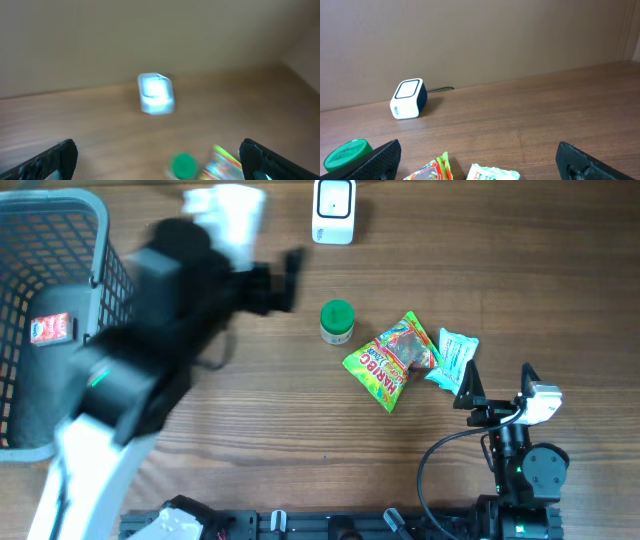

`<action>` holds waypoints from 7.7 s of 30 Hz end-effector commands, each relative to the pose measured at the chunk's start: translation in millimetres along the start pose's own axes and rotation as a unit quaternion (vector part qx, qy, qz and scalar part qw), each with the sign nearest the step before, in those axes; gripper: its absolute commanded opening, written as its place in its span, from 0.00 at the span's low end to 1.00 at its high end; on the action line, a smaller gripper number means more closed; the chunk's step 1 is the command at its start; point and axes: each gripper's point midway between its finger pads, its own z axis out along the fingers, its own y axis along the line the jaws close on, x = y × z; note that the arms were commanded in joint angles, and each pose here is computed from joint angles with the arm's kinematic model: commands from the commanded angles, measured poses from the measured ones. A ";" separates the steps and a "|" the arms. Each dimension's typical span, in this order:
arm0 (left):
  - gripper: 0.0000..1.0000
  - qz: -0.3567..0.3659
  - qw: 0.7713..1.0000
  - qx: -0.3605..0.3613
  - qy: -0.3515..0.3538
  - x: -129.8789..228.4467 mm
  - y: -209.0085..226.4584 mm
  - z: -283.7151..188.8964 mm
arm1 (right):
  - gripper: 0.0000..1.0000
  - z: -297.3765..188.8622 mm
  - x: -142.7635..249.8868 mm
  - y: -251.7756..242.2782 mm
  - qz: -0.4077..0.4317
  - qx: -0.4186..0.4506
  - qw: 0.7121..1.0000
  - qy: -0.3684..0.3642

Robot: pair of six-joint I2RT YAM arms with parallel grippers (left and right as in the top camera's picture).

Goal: Scan the item barcode
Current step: 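Swing the Haribo bag past the scanner and drop it on the table, then reach into the basket and grasp the red Nescafé stick, then carry the Nescafé stick to the table and release it, then reach into the basket and grasp the Kleenex tissue pack, then carry the tissue pack to the table and drop it near the stick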

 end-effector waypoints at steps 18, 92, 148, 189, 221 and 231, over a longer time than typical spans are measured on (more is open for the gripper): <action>1.00 -0.241 0.822 -0.360 0.370 225.4 354.5 -10.1 | 1.00 -0.3 -1.6 -0.1 0.003 0.001 1.000 -0.004; 0.99 -0.361 0.742 -0.295 0.481 460.7 325.4 -3.7 | 1.00 -0.3 -1.6 -0.1 0.003 0.001 1.000 -0.004; 1.00 -0.291 0.917 -0.063 0.265 322.2 -44.6 142.7 | 1.00 -0.3 -1.6 -0.1 0.003 0.001 1.000 -0.004; 0.93 -0.356 0.734 -0.531 0.230 260.6 397.7 53.1 | 1.00 -0.3 -1.6 -0.1 0.003 0.001 1.000 -0.004; 0.04 -0.223 0.855 -0.398 0.249 232.7 447.2 59.0 | 1.00 -0.3 -1.6 -0.1 0.003 0.001 1.000 -0.004; 0.04 -0.211 0.959 -0.188 -0.023 22.9 282.5 -8.7 | 0.99 -0.3 -1.6 -0.1 0.003 0.001 1.000 -0.004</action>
